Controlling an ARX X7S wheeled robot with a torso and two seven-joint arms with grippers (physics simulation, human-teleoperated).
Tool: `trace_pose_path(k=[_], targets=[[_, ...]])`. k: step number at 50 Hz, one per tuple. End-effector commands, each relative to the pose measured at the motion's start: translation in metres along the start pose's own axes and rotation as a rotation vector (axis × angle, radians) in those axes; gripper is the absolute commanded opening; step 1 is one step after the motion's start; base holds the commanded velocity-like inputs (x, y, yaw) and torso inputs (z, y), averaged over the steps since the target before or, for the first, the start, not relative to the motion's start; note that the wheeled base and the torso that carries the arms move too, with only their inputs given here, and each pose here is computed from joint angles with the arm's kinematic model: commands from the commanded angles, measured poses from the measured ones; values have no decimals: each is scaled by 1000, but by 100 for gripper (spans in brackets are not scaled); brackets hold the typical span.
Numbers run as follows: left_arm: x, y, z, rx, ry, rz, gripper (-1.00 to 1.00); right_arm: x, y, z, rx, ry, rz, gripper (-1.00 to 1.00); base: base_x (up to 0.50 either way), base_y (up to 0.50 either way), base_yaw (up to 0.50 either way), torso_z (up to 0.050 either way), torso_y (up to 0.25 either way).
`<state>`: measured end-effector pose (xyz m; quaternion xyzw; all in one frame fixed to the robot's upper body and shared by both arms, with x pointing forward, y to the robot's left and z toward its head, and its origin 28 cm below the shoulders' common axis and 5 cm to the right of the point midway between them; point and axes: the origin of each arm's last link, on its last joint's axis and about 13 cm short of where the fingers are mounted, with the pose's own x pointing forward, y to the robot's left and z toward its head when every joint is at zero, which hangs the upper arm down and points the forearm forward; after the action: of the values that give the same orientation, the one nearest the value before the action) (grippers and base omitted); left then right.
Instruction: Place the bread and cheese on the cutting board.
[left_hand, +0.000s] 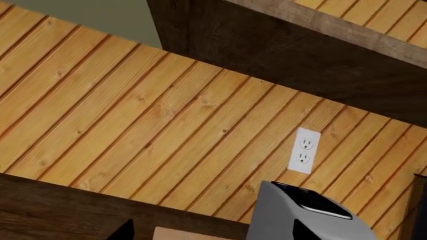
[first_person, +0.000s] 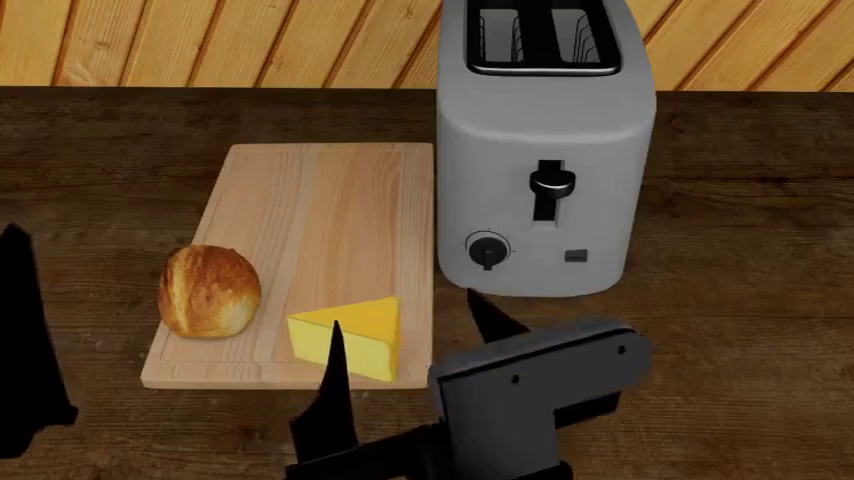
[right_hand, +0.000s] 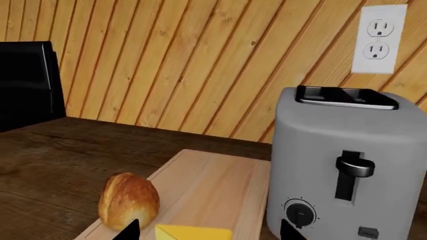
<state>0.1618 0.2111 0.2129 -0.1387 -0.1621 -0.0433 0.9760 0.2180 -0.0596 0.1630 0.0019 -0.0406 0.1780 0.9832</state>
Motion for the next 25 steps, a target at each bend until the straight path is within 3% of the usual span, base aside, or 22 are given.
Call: trace_pose_path(k=[1, 25], targets=[[-1, 1, 5, 43, -43, 35, 100, -22, -2, 12, -14, -76, -26, 100, 0, 0, 0, 0, 0], [-16, -4, 21, 1, -90, -11, 100, -52, -4, 35, -1, -192, -87, 100, 0, 0, 0, 0, 0]])
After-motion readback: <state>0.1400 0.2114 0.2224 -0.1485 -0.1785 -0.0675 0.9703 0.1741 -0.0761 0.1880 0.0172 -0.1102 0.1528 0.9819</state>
